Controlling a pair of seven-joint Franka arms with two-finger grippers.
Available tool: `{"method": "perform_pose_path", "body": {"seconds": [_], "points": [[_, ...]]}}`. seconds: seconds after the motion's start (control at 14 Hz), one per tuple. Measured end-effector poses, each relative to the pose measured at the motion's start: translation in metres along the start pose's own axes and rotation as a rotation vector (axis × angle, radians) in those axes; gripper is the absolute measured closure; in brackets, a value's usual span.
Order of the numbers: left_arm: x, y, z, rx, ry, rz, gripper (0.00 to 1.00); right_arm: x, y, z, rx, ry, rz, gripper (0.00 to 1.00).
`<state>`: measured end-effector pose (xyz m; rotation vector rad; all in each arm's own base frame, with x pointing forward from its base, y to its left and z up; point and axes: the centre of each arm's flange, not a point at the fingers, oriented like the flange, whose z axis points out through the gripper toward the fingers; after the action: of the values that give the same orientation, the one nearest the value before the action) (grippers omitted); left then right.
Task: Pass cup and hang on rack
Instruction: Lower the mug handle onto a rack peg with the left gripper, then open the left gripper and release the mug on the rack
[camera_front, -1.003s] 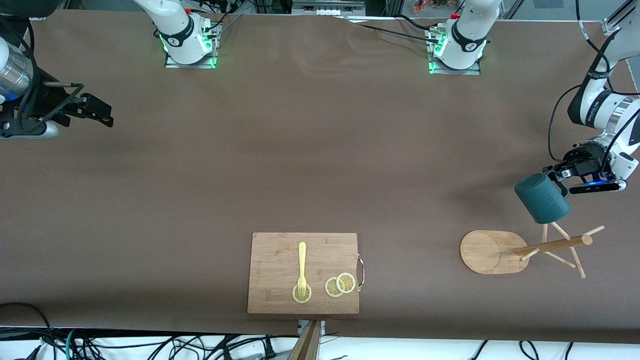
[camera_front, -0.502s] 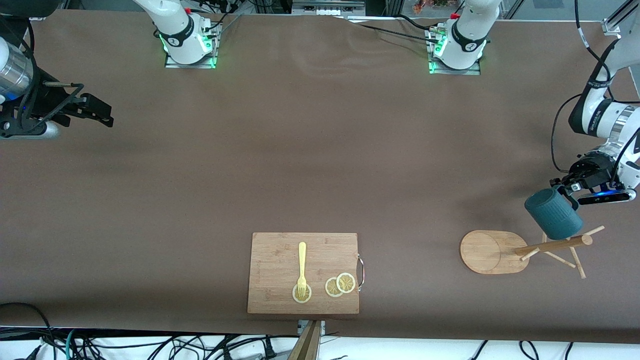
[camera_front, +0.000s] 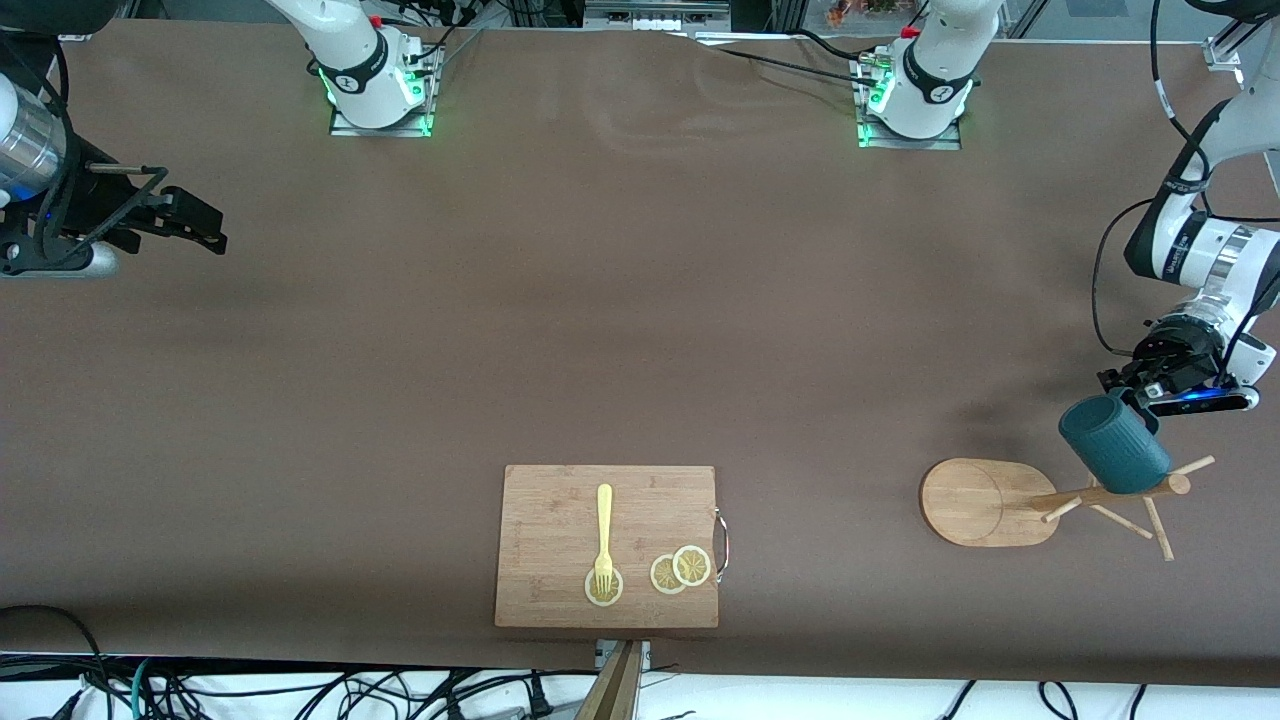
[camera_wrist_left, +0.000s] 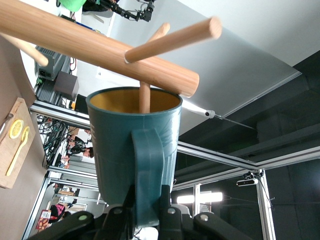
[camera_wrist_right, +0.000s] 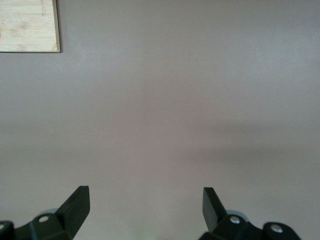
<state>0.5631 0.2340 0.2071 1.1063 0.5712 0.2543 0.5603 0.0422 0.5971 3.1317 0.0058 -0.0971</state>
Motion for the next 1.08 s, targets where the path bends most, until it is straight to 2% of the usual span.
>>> {"method": "perform_pose_path", "body": {"seconds": [0.22,0.29,0.79,0.86,1.08], "points": [[0.005,-0.004,-0.007,-0.002,0.011,-0.002,0.80,0.000,0.000,0.000,0.000,0.000,0.000,0.00],[0.005,-0.005,-0.008,-0.002,0.012,-0.003,0.75,0.000,0.000,0.000,0.000,0.000,0.000,0.00],[0.007,-0.002,-0.010,0.000,0.013,0.005,0.06,0.000,0.000,0.000,0.000,0.000,0.000,0.00],[0.007,-0.001,-0.013,0.012,0.011,0.012,0.00,0.000,0.000,0.000,0.000,0.001,0.000,0.00],[0.002,0.002,-0.032,0.110,-0.029,0.042,0.00,0.000,0.000,0.000,0.000,0.001,0.000,0.00]]}}
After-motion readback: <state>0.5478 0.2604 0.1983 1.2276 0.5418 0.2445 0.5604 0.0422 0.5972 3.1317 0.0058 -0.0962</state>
